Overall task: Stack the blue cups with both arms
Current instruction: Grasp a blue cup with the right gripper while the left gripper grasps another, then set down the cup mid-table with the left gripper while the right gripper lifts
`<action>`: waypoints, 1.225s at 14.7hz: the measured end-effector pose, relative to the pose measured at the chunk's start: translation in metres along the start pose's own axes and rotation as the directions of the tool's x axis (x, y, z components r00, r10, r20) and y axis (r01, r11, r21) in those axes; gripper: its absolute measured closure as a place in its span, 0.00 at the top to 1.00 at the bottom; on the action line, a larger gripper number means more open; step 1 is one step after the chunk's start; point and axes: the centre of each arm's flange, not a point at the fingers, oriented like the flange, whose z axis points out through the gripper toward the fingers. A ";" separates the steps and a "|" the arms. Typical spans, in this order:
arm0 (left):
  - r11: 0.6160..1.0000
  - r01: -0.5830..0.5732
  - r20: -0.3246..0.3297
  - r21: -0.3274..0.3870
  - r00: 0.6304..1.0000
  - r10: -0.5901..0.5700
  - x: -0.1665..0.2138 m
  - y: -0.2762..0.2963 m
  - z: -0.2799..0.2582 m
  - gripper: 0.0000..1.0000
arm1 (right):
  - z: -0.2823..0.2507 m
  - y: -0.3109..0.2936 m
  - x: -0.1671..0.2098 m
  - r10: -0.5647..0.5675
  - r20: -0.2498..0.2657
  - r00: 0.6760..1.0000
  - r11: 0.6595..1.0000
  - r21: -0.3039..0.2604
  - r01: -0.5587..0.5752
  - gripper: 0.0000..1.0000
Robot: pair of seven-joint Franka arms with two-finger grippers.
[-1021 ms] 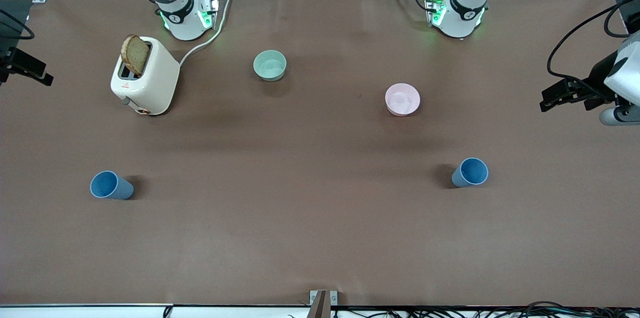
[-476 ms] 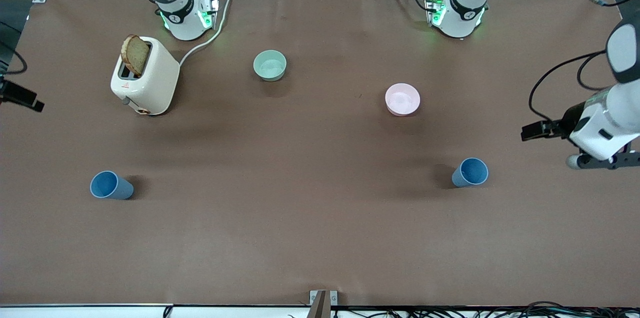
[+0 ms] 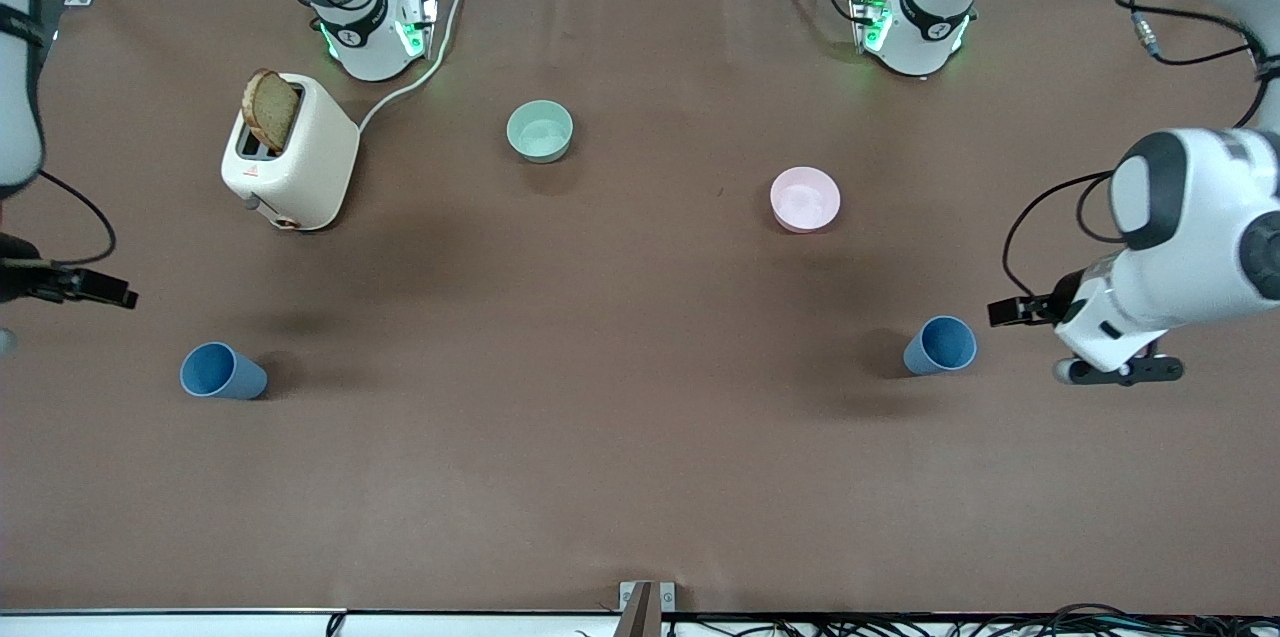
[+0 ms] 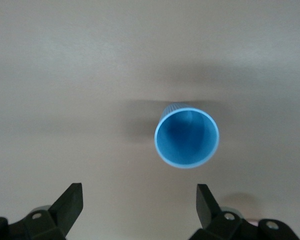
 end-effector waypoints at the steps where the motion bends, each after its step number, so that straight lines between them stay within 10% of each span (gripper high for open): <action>1: 1.000 -0.001 -0.004 -0.001 1.000 0.001 0.003 0.001 0.020 1.00 | 0.018 0.001 0.006 0.000 -0.004 1.000 1.000 -0.002 0.000 1.00; 6: 1.000 -0.004 0.000 -0.005 1.000 0.004 0.014 0.003 0.082 1.00 | 0.093 0.006 0.028 0.002 -0.035 0.999 1.000 -0.014 -0.003 0.98; 11: 1.000 -0.014 0.008 -0.006 1.000 0.014 0.016 0.009 0.099 0.79 | 0.141 0.007 0.032 0.001 -0.053 0.999 1.000 -0.020 -0.002 0.97; 18: 0.991 -0.130 0.009 -0.008 0.991 0.130 0.015 0.021 0.100 0.10 | 0.191 0.009 0.039 -0.001 -0.078 0.997 1.000 -0.028 -0.001 0.83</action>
